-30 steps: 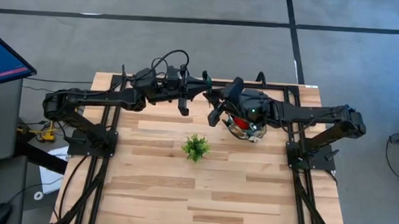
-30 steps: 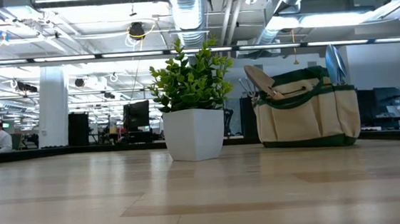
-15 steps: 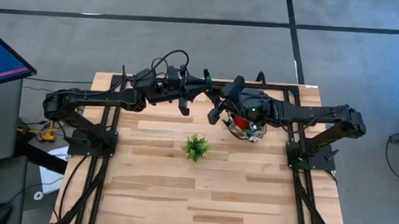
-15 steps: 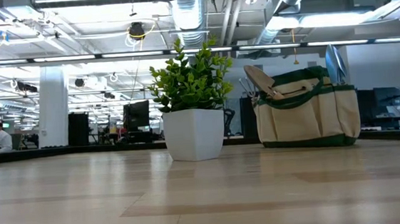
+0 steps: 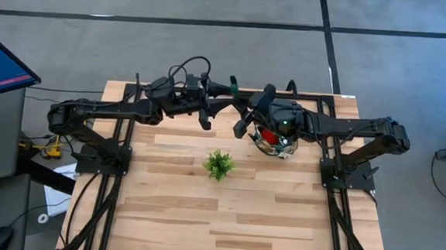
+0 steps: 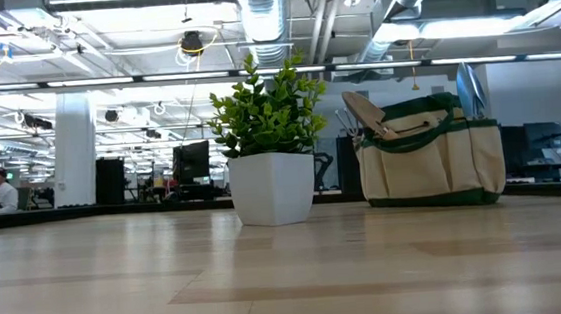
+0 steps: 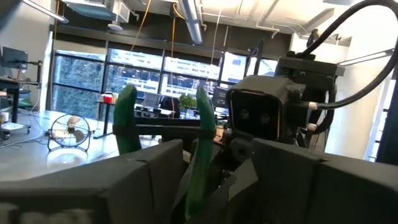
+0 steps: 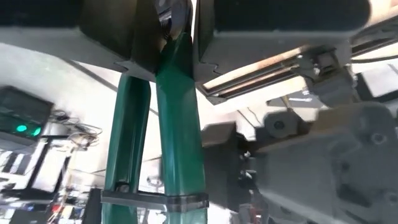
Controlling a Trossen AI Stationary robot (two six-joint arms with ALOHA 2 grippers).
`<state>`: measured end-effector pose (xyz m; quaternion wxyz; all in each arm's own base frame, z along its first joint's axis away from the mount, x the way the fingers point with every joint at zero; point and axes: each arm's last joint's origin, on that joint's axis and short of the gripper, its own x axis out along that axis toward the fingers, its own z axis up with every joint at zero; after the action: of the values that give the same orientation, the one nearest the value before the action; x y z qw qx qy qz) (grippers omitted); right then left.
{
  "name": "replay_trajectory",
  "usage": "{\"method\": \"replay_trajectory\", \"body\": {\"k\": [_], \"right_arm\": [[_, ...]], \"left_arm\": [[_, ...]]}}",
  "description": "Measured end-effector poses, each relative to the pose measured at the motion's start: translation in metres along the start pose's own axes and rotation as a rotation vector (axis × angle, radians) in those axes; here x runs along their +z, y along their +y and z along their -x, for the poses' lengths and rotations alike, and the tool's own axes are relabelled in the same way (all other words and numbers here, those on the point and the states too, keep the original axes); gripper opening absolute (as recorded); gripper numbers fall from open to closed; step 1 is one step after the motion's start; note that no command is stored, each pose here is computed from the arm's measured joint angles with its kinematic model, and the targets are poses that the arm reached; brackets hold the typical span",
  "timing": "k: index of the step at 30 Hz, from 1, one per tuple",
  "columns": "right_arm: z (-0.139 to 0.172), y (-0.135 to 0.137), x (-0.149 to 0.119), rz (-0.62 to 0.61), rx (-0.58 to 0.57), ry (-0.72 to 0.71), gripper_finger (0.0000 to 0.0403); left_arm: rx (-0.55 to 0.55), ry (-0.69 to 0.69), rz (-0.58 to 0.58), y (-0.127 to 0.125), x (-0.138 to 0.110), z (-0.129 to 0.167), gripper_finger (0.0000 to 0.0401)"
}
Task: Pick & Place Garden tools in Gardening bag
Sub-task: Put the green fruit pruner into the brown gardening bag
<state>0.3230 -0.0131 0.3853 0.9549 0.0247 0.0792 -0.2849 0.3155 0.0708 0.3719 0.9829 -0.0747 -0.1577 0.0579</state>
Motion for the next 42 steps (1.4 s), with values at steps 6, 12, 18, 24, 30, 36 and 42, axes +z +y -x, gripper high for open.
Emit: {"method": "replay_trajectory", "body": {"k": [6,12,18,24,30,36,42], "right_arm": [[0.019,-0.009,0.01,0.018,-0.034,-0.005,0.0044],[0.04,-0.025,0.008,0.013,-0.102,0.087,0.0043],[0.051,-0.034,-0.008,-0.016,-0.132,0.255,0.0041],[0.05,-0.034,-0.03,-0.063,-0.112,0.384,0.0039],[0.045,-0.034,-0.069,-0.091,-0.13,0.5,0.0034],[0.044,-0.036,-0.094,-0.109,-0.166,0.567,0.0029],[0.043,-0.041,-0.114,-0.073,-0.197,0.618,0.0029]], "left_arm": [[-0.003,-0.006,-0.009,-0.001,0.009,0.006,0.0188],[-0.003,-0.04,-0.023,-0.003,0.022,0.019,0.0183],[-0.007,-0.061,-0.027,-0.007,0.03,0.039,0.0182],[-0.01,-0.081,-0.028,-0.01,0.037,0.053,0.0182],[-0.011,-0.083,-0.025,-0.01,0.037,0.058,0.0182],[-0.009,-0.072,-0.017,-0.009,0.034,0.057,0.0182],[-0.009,-0.071,-0.016,-0.009,0.033,0.057,0.0182]]}}
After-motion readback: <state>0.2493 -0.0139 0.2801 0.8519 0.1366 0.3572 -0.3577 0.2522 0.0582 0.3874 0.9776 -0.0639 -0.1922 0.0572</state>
